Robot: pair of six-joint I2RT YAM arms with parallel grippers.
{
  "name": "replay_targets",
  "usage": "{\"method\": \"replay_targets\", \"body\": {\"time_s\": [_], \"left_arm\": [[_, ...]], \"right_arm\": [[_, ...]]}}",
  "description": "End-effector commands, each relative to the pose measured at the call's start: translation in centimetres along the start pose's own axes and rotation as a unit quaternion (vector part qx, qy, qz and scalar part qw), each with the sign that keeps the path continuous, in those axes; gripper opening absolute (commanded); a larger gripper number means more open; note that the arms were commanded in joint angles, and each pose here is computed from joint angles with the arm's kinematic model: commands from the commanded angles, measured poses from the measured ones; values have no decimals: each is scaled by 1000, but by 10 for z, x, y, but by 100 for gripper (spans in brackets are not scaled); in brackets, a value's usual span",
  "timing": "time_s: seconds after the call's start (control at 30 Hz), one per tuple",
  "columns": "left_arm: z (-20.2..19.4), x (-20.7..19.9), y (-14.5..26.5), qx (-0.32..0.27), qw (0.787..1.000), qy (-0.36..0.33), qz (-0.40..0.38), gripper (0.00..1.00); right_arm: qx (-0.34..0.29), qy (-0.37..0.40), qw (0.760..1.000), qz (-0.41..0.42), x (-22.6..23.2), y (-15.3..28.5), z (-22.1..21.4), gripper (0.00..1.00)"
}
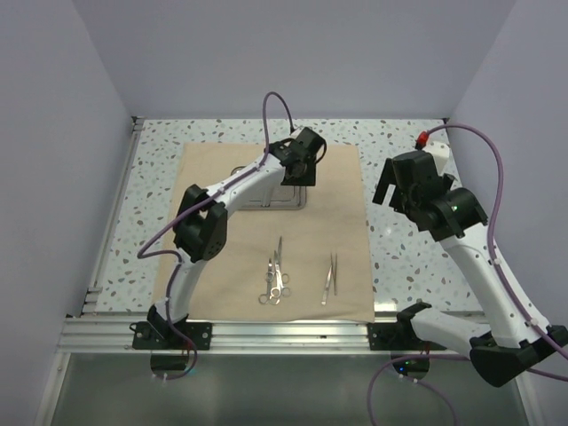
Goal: Open and lay out the surgical kit
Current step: Pick up the medical item from the container.
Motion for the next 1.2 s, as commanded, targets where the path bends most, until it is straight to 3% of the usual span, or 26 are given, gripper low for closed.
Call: {"method": "replay_targets", "body": {"time_s": [0.0, 0.3, 0.57, 0.7, 0.77, 0.9, 1.07, 1.17], "left_arm": [[13, 19, -18, -5, 996, -74, 53, 55], [5, 36, -71, 23, 993, -88, 80, 56], [-6, 33, -86, 39, 994, -83, 67, 55], [-18, 38, -96, 58, 991, -87, 79, 48], [-23, 40, -100, 64, 991, -86, 85, 36], [-35, 46, -107, 83, 989, -81, 93, 2], [-17, 44, -84, 64, 991, -68, 90, 0], [8, 38, -43, 28, 996, -35, 74, 0]], "right_arm": [[0, -9, 1000, 5, -2, 7, 2, 98], [0, 6, 1000, 2, 7, -1, 9, 98], [9, 21, 1000, -4, 7, -9, 1, 98], [13, 24, 1000, -6, 7, -11, 0, 98], [11, 25, 1000, -3, 8, -12, 0, 98], [12, 28, 1000, -2, 9, -14, 0, 98], [20, 32, 999, 2, 10, -17, -4, 98], [17, 31, 999, 0, 10, -19, -3, 98]]}}
Point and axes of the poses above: each gripper's point midway between its finger pads, its own y axis back along the fingers, its own x axis along the line the jaws close on, z = x × y, the point moved 7 cm from there along y, back along the fingers, and after that the axes turned 5 degrees about -y, right-handed, at the moved point
